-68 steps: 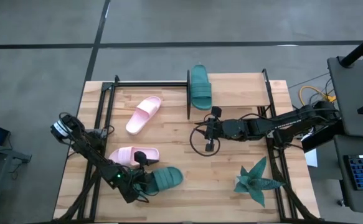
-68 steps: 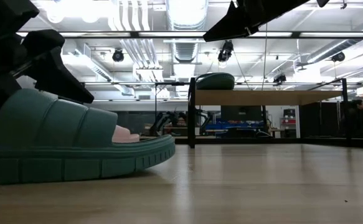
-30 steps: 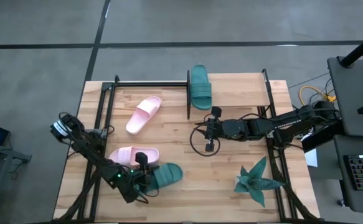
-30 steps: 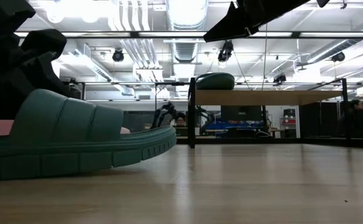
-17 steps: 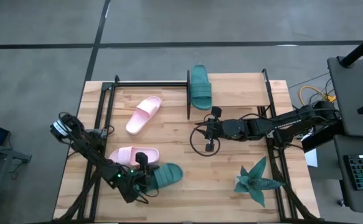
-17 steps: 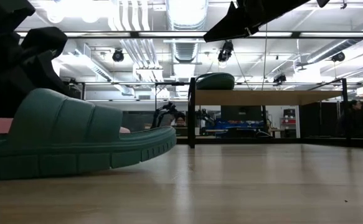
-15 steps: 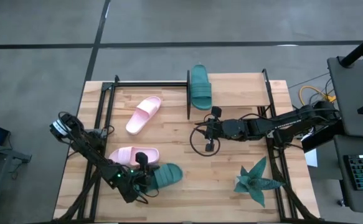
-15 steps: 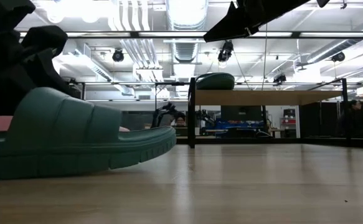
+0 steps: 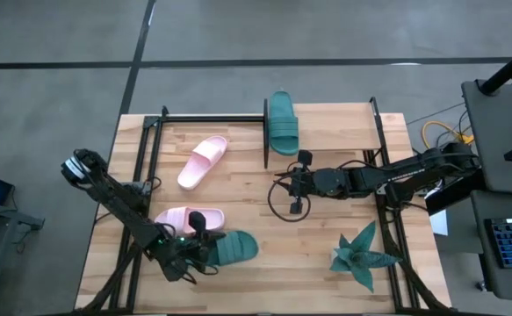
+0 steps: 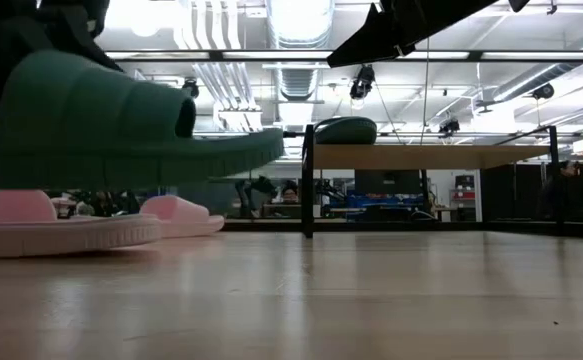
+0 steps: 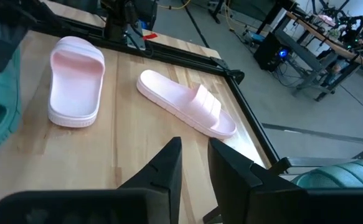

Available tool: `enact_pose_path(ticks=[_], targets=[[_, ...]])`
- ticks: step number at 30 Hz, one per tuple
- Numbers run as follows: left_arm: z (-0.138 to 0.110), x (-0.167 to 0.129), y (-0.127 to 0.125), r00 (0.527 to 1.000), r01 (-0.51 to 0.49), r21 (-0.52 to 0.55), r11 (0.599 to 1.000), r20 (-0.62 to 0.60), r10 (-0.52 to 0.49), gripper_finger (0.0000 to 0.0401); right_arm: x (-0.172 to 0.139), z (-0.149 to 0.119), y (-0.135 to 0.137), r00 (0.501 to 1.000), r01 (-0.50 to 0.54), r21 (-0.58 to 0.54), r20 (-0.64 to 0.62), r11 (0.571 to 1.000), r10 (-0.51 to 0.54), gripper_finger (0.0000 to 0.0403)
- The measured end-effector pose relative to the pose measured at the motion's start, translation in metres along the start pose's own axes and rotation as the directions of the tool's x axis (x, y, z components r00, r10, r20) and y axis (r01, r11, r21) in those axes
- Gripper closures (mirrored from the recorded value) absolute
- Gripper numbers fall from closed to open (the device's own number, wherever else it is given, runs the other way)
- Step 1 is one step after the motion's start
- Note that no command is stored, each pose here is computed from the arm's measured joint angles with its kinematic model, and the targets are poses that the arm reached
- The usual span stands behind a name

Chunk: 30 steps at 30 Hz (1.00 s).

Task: Pick and place slides into the shelf
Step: Put the green slipper on the shelf

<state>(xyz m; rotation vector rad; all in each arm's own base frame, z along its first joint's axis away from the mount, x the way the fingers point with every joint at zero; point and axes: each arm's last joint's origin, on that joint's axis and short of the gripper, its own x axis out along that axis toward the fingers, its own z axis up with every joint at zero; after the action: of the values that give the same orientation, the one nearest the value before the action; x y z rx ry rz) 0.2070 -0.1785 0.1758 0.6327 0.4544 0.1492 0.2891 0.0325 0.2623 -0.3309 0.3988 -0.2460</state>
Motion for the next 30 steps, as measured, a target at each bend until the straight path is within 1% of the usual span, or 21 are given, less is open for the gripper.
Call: enact_pose_path(ticks=[8, 11, 14, 19, 21, 23, 26, 28, 30], targets=[[0.007, -0.008, 0.012, 0.998, 0.04, -0.041, 0.998, 0.041, -0.039, 0.0357, 0.0, 0.0, 0.0, 1.0, 0.0, 0.003, -0.001, 1.0, 0.0, 0.0332], [0.01, -0.01, 0.014, 0.996, 0.064, -0.02, 0.998, 0.064, -0.063, 0.0357, 0.0, 0.0, 0.0, 1.0, 0.0, -0.005, -0.001, 1.0, 0.0, 0.0336], [0.014, -0.012, 0.016, 0.991, 0.091, 0.018, 0.996, 0.1, -0.092, 0.0357, 0.0, -0.001, 0.001, 1.0, -0.004, -0.035, -0.003, 0.999, 0.004, 0.0339], [0.022, -0.016, 0.022, 0.982, 0.093, 0.071, 0.993, 0.16, -0.103, 0.0357, 0.0, -0.002, 0.002, 1.0, -0.019, -0.066, 0.001, 0.998, 0.019, 0.0339], [0.024, -0.017, 0.025, 0.98, 0.083, 0.09, 0.993, 0.174, -0.097, 0.0357, 0.0, -0.002, 0.004, 0.998, -0.057, -0.084, 0.02, 0.995, 0.059, 0.034], [0.025, -0.017, 0.027, 0.978, 0.07, 0.113, 0.991, 0.186, -0.09, 0.0357, -0.001, 0.0, 0.007, 0.988, -0.126, -0.116, 0.075, 0.985, 0.136, 0.0339], [0.026, -0.016, 0.031, 0.974, 0.051, 0.151, 0.987, 0.213, -0.082, 0.0357, -0.003, 0.004, 0.013, 0.943, -0.24, -0.208, 0.183, 0.948, 0.279, 0.0339], [0.027, -0.015, 0.033, 0.971, 0.048, 0.162, 0.986, 0.225, -0.084, 0.0357, -0.006, 0.007, 0.019, 0.909, -0.273, -0.278, 0.238, 0.921, 0.342, 0.034], [0.028, -0.013, 0.036, 0.97, 0.049, 0.16, 0.986, 0.23, -0.085, 0.0357, -0.009, 0.01, 0.023, 0.894, -0.263, -0.336, 0.268, 0.904, 0.36, 0.034]])
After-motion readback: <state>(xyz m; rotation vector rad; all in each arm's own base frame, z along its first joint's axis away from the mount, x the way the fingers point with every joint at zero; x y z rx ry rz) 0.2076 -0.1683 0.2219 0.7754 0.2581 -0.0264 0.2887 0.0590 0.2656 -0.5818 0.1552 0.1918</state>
